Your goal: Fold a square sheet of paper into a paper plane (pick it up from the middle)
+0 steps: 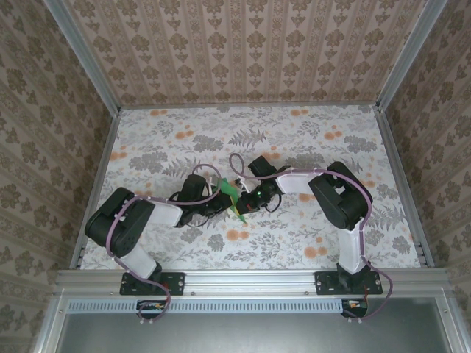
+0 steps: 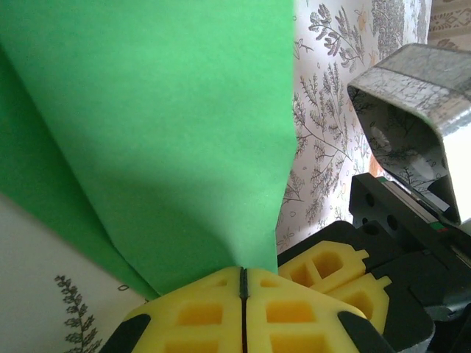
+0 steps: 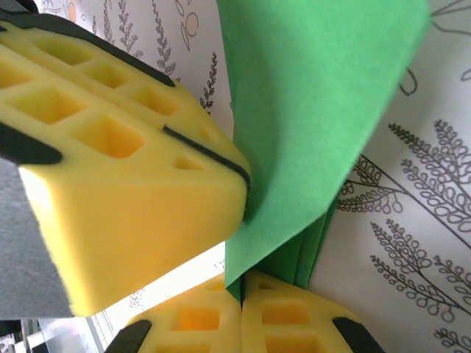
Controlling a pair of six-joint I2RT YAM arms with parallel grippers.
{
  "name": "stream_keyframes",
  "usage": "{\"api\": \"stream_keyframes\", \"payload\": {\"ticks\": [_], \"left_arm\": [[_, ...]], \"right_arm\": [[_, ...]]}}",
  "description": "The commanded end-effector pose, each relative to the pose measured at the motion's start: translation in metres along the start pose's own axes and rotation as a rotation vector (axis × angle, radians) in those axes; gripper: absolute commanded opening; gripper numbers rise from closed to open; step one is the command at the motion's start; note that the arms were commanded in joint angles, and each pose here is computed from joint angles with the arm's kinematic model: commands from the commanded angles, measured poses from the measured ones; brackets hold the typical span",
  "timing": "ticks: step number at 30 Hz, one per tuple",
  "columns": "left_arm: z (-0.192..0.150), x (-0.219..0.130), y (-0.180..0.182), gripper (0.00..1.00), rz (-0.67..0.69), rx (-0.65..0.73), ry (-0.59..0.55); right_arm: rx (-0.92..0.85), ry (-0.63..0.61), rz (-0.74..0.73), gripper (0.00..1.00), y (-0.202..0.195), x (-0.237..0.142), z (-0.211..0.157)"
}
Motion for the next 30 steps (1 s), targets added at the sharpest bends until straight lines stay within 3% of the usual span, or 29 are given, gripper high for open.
{"api": "stream_keyframes", "payload": {"ticks": [1,11,21,30], "left_arm": [[0.000,0.003,0.001,0.07,0.004,0.026,-0.002],[0.002,0.007,0.008,0.07,0.048,0.003,-0.001],[0.004,0.008,0.015,0.07,0.089,-0.025,0.002],[0.003,0.010,0.017,0.07,0.098,-0.050,0.007]], "right_arm": [[0.020,0.025,0.010,0.08,-0.001,0.000,-0.001],[-0.035,-0.022,-0.024,0.26,0.007,-0.015,-0.001],[-0.144,-0.148,-0.266,0.40,0.003,-0.028,-0.007],[-0.252,-0.190,-0.390,0.38,0.014,-0.022,-0.007]]}}
Point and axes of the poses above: each hand's point on the last joint's axis, 136 mm out from that joint toward the fingers, its own x axis out along the fingers, its own y axis along the line the jaws close on, z = x × y, the point moved 3 cm from there along -x, back along the fingers, and after that the axes turned 6 degrees about x, right-handed, at the moved point
